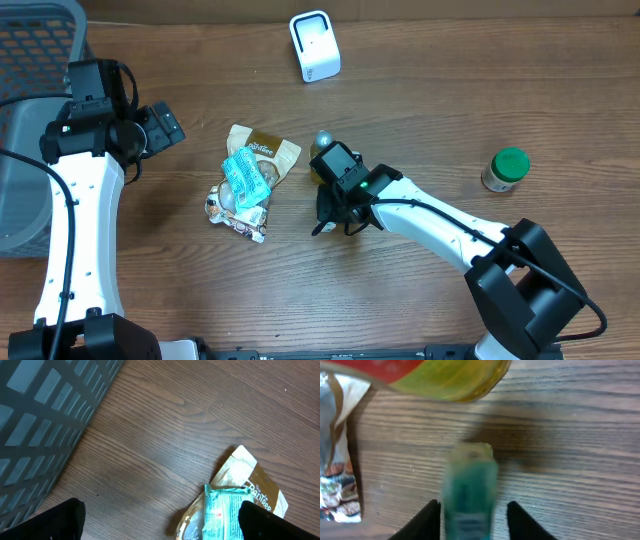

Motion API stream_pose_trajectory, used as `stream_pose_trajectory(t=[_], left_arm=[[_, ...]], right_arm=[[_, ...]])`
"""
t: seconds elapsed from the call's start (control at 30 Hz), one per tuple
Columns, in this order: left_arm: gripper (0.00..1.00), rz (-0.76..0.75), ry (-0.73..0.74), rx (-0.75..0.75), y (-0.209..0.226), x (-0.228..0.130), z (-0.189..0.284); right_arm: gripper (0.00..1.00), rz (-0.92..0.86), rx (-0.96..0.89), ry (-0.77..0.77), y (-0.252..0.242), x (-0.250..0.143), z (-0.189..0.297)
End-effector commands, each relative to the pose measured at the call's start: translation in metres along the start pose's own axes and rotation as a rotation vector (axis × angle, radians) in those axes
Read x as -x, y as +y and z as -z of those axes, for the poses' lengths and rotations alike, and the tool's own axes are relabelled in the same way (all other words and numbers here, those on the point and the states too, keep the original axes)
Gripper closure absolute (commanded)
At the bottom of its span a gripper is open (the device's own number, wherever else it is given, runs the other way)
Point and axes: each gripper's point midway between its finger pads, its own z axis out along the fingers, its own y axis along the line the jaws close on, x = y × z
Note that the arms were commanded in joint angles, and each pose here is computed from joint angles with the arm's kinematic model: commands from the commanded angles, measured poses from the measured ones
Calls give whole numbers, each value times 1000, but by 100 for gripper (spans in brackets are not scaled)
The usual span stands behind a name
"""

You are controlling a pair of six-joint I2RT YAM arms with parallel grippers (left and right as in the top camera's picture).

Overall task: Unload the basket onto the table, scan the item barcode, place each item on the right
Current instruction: 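Lower the right gripper onto the tissue pack and close on it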

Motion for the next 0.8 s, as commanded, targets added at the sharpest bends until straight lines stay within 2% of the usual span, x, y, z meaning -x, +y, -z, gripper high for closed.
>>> stream_pose_trajectory(t=[0.0,0.07,0.13,0.17,0.37,0.53,0.6,0.77], left_arm=[[0,-11,-15,-6,-1,4,4],[1,-11,-15,-6,-1,4,4],[0,-11,-15,-6,-1,4,4],[0,-11,-15,-6,-1,4,4],[0,-11,-15,-6,-1,4,4],[1,-11,-15,-5,0,4,4],[1,-11,-15,-6,-1,4,4],[0,-11,-15,-6,-1,4,4]], right_arm=[[75,-22,14,-9,2,0,2],[77,-21,14,-10,2,1,3],[89,-1,4,-22,-1,7,6],[90,-1,-7,-26,-4,11,10],[88,22,-228,-96,-67,42,59],[88,36,-386,-22,-123,36,72],[84,34,-394,-11,-126,33,72],[83,36,-411,26,-134,21,63]])
